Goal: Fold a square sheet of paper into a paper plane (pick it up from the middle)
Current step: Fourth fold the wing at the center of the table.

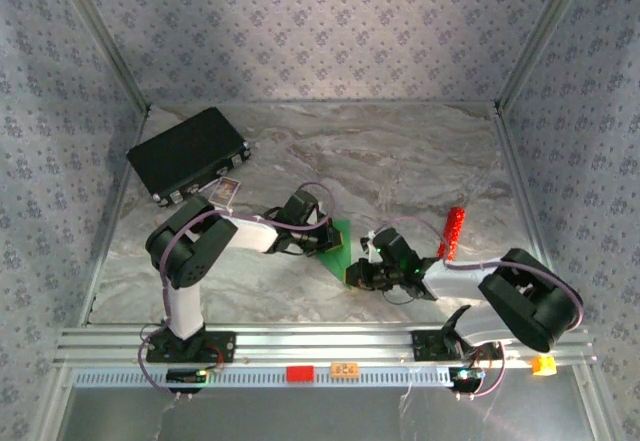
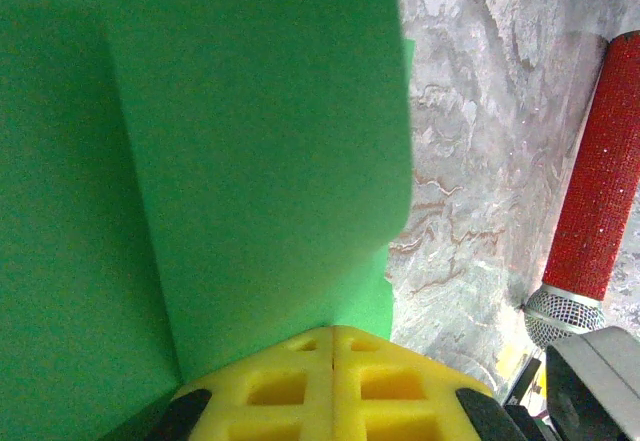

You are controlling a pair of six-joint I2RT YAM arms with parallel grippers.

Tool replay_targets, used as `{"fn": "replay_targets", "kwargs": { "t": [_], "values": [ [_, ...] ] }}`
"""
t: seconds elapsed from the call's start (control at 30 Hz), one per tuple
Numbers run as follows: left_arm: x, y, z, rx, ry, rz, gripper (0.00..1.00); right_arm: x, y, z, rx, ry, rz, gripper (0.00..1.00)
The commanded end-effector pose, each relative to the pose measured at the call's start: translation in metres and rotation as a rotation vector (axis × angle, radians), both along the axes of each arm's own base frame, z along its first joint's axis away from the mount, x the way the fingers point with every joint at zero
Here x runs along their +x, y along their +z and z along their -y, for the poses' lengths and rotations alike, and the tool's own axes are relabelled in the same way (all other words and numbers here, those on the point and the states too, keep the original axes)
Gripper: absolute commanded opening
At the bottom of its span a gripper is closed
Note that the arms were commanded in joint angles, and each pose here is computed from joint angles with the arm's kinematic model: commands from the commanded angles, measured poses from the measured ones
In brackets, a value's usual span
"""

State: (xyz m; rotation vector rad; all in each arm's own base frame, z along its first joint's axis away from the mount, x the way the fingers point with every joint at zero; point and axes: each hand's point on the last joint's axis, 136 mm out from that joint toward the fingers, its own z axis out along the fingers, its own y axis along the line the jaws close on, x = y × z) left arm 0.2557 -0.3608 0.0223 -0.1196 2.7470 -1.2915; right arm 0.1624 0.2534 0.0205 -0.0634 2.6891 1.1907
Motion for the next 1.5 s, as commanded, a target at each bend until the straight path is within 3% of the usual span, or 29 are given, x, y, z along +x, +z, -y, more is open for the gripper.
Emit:
{"fn": "replay_targets", "kwargs": {
  "t": [0.0, 0.53, 0.83, 1.1, 1.47],
  "values": [
    [0.0, -0.026, -0.018, 0.082, 0.048, -0.024, 0.02, -0.036, -0.025, 0.021, -0.098, 0.036, -0.127, 0.07],
    [0.0, -0.027, -0.019, 0.077, 0.057, -0.028, 0.02, -0.058, -0.024, 0.027, -0.132, 0.086, -0.157, 0.07],
    [-0.001, -0.024, -0.026, 0.091, 0.091, -0.011, 0.01, 0.0, 0.05, 0.014, -0.052, 0.006, 0.036, 0.08],
    [-0.004, -0.024, -0.03, 0.093, 0.123, -0.011, 0.01, 0.037, 0.048, -0.013, -0.012, -0.037, 0.02, 0.08],
    [-0.004, -0.023, -0.028, 0.092, 0.118, -0.007, 0.01, 0.058, 0.037, -0.033, -0.036, -0.038, 0.006, 0.08]
  ]
}}
